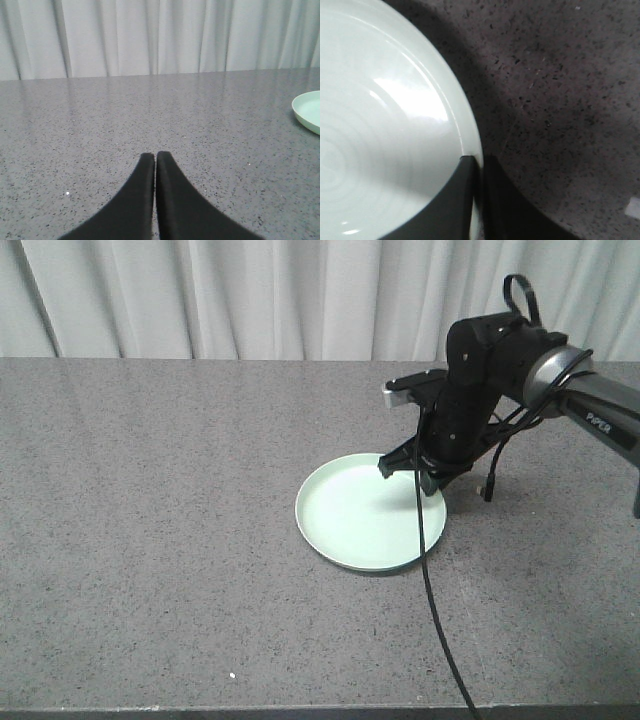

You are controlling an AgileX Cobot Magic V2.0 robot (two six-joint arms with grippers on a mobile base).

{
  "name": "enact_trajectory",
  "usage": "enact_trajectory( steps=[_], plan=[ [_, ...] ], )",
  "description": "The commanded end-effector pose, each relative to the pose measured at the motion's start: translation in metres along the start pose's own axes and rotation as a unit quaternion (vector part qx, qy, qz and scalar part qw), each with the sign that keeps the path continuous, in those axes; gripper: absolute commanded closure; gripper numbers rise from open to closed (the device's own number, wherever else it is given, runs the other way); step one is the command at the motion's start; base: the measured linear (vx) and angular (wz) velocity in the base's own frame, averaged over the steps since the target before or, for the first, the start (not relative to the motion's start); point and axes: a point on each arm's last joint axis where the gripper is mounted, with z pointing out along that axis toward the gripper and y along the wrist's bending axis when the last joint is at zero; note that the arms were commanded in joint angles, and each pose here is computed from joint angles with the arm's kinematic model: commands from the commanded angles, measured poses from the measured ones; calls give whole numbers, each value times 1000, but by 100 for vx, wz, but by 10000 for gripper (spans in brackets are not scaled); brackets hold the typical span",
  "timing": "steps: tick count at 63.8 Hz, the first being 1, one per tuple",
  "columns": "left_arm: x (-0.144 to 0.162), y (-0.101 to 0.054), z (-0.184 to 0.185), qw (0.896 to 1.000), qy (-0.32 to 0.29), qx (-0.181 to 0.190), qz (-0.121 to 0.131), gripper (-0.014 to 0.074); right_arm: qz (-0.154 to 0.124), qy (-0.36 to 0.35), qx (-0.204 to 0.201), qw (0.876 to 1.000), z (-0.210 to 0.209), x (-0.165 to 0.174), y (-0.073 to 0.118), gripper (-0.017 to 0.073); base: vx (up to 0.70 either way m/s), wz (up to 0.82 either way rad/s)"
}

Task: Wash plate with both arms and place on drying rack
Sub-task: 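Close the right gripper on the plate rim, then lift the plate up off the counter with the right gripper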

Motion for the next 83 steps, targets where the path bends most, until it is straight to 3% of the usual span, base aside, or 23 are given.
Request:
enact_trajectory(
  steps=[1, 12, 19, 30, 46, 58, 70, 83],
  plan=[
    [1, 0, 0, 1000, -29, 5, -5, 600, 8, -88, 14, 996, -65, -3, -11, 569, 0, 0],
    [1, 0, 0, 1000, -29, 5, -5, 600, 53, -159, -34, 985, -118, 6, -29, 567, 0, 0],
    [1, 0, 0, 1000, -29, 5, -5, 600, 64, -213, -71, 972, -159, 21, -43, 567, 0, 0],
    [1, 0, 0, 1000, -29, 5, -5, 600, 67, -256, -97, 959, -202, 47, -59, 567, 0, 0],
    [1, 0, 0, 1000, -29, 5, -5, 600, 46, -314, -105, 942, -252, 91, -60, 566, 0, 0],
    [1, 0, 0, 1000, -29, 5, -5, 600, 40, -345, -116, 931, -259, 124, -53, 566, 0, 0],
    [1, 0, 0, 1000, -29, 5, -5, 600, 91, -364, -94, 922, -245, 170, -57, 566, 0, 0],
    [1, 0, 0, 1000, -29, 5, -5, 600, 112, -364, -84, 921, -223, 218, -44, 566, 0, 0]
  ],
)
